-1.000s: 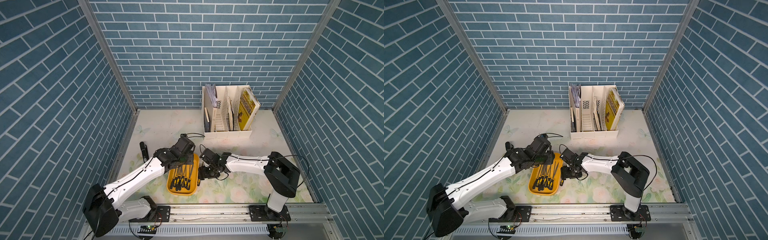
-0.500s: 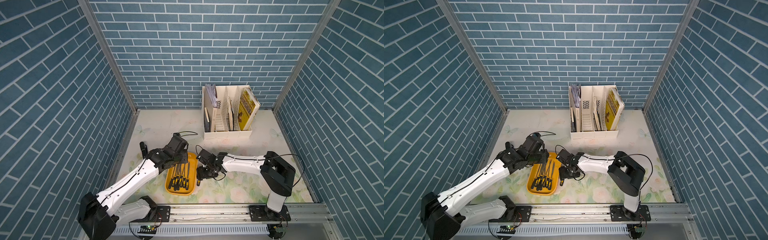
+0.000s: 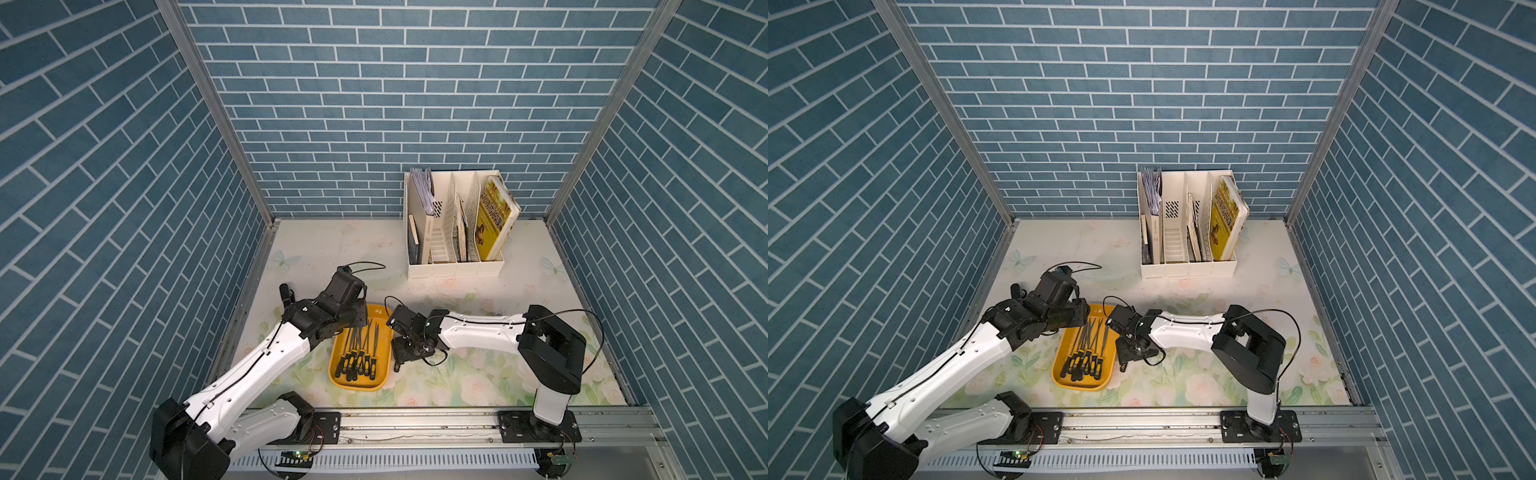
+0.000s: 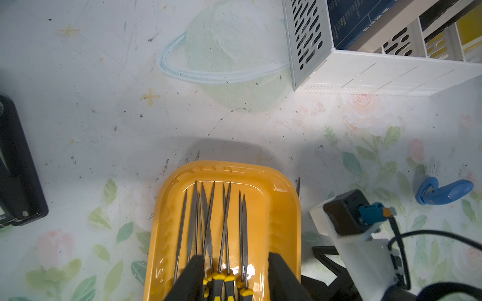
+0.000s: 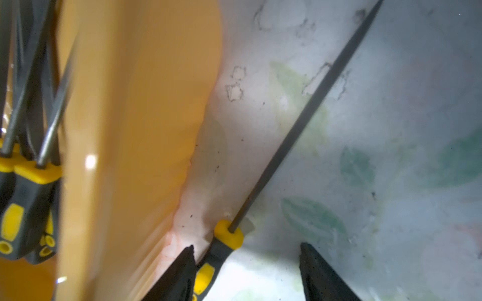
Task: Put the file tool into the storage box
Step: Pick up the file tool from the center of the board.
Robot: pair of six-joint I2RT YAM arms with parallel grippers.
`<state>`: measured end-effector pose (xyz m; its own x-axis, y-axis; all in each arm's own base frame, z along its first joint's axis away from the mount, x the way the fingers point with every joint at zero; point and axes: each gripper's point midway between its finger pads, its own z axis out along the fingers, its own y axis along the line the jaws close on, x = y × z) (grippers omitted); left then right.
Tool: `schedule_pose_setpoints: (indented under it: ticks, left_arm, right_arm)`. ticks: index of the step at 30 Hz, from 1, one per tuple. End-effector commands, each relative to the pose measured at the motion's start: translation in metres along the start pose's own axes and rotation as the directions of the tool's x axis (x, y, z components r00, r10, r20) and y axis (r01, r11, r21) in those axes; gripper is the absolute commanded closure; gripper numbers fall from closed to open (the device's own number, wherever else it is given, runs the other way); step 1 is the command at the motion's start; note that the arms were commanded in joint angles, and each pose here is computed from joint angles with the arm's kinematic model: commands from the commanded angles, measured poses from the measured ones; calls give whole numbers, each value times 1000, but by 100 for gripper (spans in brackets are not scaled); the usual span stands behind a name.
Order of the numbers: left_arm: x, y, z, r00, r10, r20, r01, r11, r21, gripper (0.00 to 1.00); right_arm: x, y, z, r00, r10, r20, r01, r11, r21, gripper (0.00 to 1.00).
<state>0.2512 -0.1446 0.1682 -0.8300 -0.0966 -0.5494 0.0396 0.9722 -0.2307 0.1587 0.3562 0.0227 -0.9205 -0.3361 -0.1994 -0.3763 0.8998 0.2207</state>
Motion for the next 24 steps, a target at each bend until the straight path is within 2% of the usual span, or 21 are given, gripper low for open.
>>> schedule_pose_setpoints:
  ticks: [1, 7, 13, 15, 20, 24]
  left_arm:
    - [6, 8, -1, 1000, 14, -21, -14, 1000, -21, 55]
    - [6, 9, 0, 1000, 16, -26, -17, 1000, -24, 55]
    - [4, 8, -1, 1000, 11, -23, -11, 1000, -18, 55]
    - [5, 7, -1, 1000, 8, -24, -8, 1000, -12, 55]
    - [7, 6, 1, 1000, 2, -30, -2, 1000, -3, 55]
    - [7, 6, -2, 1000, 1, -24, -1, 1000, 3, 55]
  right_arm:
    - [30, -50, 21, 995, 30, -95, -9, 977, 214, 35]
    - [36, -77, 8, 995, 1, -101, 32, 945, 327, 37]
    - [37, -92, -8, 997, -16, -78, 44, 925, 377, 37]
    - [35, -90, -11, 998, -21, -60, 42, 932, 360, 37]
    - [25, -63, -21, 999, -40, 12, 36, 978, 206, 37]
    - [29, -60, -26, 998, -60, 14, 57, 985, 163, 37]
